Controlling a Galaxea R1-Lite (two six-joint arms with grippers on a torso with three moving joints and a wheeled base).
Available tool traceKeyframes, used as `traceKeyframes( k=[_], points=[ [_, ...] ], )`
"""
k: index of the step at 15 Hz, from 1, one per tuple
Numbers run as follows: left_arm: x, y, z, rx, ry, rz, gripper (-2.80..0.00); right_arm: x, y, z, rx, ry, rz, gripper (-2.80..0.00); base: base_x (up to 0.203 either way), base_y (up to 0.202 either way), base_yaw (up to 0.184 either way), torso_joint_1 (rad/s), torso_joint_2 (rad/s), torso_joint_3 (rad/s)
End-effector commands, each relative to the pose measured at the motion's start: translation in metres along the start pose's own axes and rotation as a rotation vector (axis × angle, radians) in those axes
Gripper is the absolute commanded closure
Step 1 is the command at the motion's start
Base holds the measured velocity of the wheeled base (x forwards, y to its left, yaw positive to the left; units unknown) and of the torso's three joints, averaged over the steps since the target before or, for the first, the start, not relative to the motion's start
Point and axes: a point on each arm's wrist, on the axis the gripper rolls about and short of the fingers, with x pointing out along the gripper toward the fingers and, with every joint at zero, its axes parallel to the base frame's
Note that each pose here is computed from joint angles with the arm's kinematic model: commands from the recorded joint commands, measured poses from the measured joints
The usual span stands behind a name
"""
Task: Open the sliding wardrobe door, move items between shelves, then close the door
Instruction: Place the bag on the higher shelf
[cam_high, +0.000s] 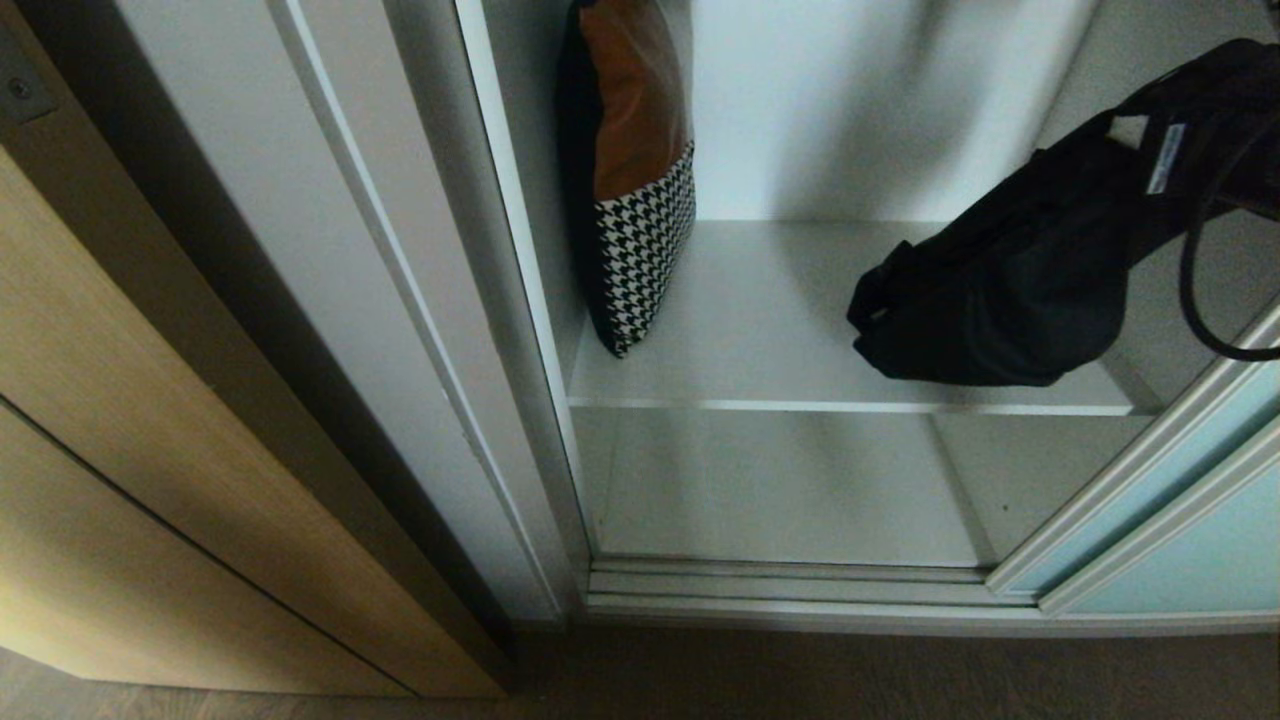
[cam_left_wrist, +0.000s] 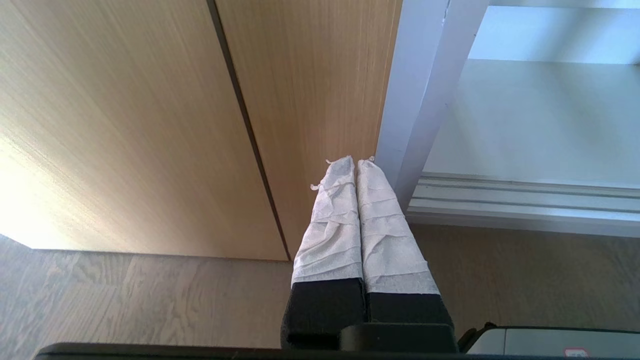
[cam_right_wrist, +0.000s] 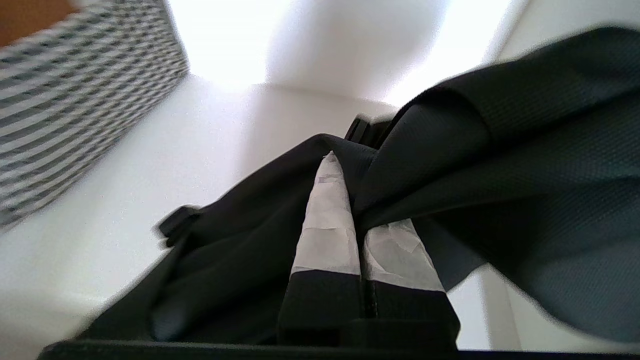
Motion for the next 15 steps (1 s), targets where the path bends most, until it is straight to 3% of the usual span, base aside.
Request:
traceKeyframes(
  k=[1, 4, 8, 11, 14, 15],
  points=[
    [0.0, 0.0, 0.0, 0.0, 0.002, 0.0, 0.0, 0.065, 0.007, -0.048, -0.006, 0.048, -0.019, 0.0, 0.0, 0.0, 0.0, 0.0, 0.0, 0.0],
    [0.0, 0.0, 0.0, 0.0, 0.002, 0.0, 0.0, 0.116, 0.013, -0.079, -0.01, 0.002, -0.073, 0.0, 0.0, 0.0, 0.0, 0.0, 0.0, 0.0],
    [0.0, 0.0, 0.0, 0.0, 0.002, 0.0, 0.0, 0.167, 0.016, -0.099, 0.006, -0.079, -0.14, 0.0, 0.0, 0.0, 0.0, 0.0, 0.0, 0.0],
    [0.0, 0.0, 0.0, 0.0, 0.002, 0.0, 0.0, 0.17, 0.017, -0.112, 0.047, -0.077, -0.179, 0.0, 0.0, 0.0, 0.0, 0.0, 0.0, 0.0],
    [0.0, 0.0, 0.0, 0.0, 0.002, 0.0, 0.0, 0.17, 0.008, -0.143, 0.077, 0.002, -0.26, 0.0, 0.0, 0.0, 0.0, 0.0, 0.0, 0.0],
    [0.0, 0.0, 0.0, 0.0, 0.002, 0.0, 0.0, 0.171, 0.005, -0.146, 0.077, 0.004, -0.269, -2.71, 0.0, 0.0, 0.0, 0.0, 0.0, 0.0]
  ],
)
